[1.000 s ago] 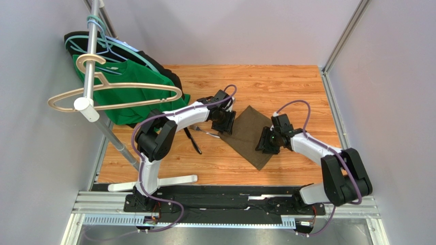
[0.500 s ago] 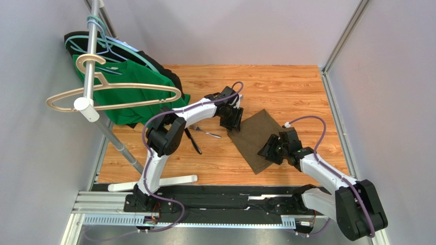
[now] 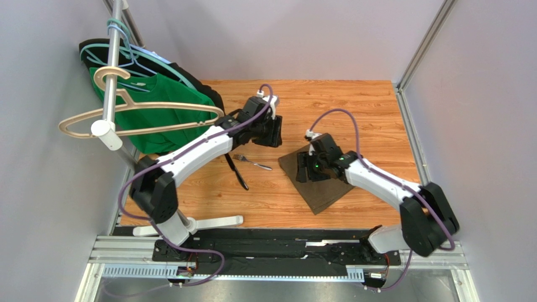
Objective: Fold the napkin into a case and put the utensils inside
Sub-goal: Pick up the lower triangle-folded napkin from the center of the board.
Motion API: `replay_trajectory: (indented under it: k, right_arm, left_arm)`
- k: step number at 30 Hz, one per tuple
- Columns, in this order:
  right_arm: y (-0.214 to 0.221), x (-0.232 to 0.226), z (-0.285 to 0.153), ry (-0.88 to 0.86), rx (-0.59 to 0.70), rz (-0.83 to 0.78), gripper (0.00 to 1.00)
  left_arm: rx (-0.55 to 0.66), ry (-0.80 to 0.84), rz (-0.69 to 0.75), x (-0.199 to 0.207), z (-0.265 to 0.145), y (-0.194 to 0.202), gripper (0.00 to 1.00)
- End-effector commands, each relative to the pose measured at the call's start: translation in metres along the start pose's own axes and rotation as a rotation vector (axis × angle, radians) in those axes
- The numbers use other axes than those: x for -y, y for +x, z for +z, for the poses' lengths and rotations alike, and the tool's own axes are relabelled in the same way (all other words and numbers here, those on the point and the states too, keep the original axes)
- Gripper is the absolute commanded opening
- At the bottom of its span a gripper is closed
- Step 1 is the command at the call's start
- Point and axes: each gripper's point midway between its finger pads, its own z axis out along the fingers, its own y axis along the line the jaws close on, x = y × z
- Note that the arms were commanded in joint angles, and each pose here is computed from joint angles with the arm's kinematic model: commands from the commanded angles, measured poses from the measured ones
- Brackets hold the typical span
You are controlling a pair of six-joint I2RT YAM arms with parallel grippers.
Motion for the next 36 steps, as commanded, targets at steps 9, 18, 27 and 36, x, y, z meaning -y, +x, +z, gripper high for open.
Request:
replay_trajectory:
  k: [9,18,27,36]
  right_arm:
    - [0.017,-0.005,0.047,0.226,-0.119,-0.379,0.48]
    - [0.038,0.002,0.067,0.315,-0.191,-0.376,0.37]
    - [0.033,-0.028,0.076,0.180,-0.169,-0.299,0.00]
    - [-0.018,-0.079,0.030,-0.203,-0.091,-0.035,0.00]
  left_arm:
    - [0.131,0.086,-0.043,0.011,-0.048,-0.020,0.54]
    - [0.116,0.104,-0.061,0.010,-0.044,-0.009,0.53]
    - [0.076,0.057,-0.096,-0.007,-0.037,0.007,0.54]
    - [-0.080,0.053,-0.229,-0.006,-0.009,0.035,0.70]
